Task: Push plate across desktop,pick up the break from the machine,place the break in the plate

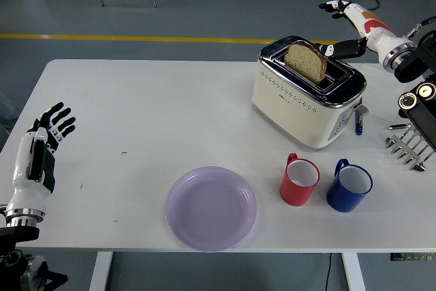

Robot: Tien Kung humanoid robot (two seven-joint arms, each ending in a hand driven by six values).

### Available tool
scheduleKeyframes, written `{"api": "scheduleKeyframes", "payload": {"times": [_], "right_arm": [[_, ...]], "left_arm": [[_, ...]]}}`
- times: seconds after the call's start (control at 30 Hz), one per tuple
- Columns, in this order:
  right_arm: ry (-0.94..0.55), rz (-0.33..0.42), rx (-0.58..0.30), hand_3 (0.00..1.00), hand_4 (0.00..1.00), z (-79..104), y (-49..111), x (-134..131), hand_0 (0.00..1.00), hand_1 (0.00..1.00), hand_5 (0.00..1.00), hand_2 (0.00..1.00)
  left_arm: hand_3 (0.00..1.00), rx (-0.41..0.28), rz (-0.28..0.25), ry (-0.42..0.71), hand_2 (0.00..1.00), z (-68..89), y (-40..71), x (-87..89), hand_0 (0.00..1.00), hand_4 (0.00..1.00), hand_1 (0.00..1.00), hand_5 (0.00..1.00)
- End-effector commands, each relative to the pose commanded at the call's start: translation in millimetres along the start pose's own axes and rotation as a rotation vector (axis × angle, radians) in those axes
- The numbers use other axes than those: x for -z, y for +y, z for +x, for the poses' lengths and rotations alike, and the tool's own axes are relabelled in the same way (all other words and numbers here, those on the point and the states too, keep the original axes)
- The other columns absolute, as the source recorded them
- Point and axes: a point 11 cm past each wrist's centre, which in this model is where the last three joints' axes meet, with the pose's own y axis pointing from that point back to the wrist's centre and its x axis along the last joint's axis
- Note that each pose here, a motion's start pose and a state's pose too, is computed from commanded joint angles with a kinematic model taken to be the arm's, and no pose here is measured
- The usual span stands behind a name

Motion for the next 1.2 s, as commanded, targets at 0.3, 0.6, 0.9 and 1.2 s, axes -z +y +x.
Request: {"api": "scheduleKeyframes", "payload": {"times": [0.3,0.6,0.9,1.2], "right_arm": [[0.08,-0.039,0.059,0.843,0.806,-13.7,-28.7,19,0.878,0.777,0.178,0.741],[0.152,-0.123,0.113,0.815,0.765,-23.4,-45.3,7,0.856,0.751,0.154,0.706],[0.191,-0.176,0.16,0.803,0.766,-34.3,-50.4,0,0.851,0.743,0.161,0.695],[0.184,-0.206,0.186,0.828,0.735,-47.2,-54.1,1,0.847,0.749,0.147,0.717]], "left_arm": [[0.812,-0.008,-0.003,0.005,0.824,0.8,-2.3,-0.5,0.766,0.538,0.769,0.962],[0.81,-0.009,0.01,0.011,0.821,1.0,-1.9,4.4,0.766,0.539,0.764,0.964],[0.81,-0.011,0.002,0.012,0.82,1.3,-3.8,2.4,0.765,0.539,0.762,0.961],[0.804,-0.003,-0.012,0.021,0.812,-3.3,-4.4,2.3,0.758,0.537,0.753,0.956]]}}
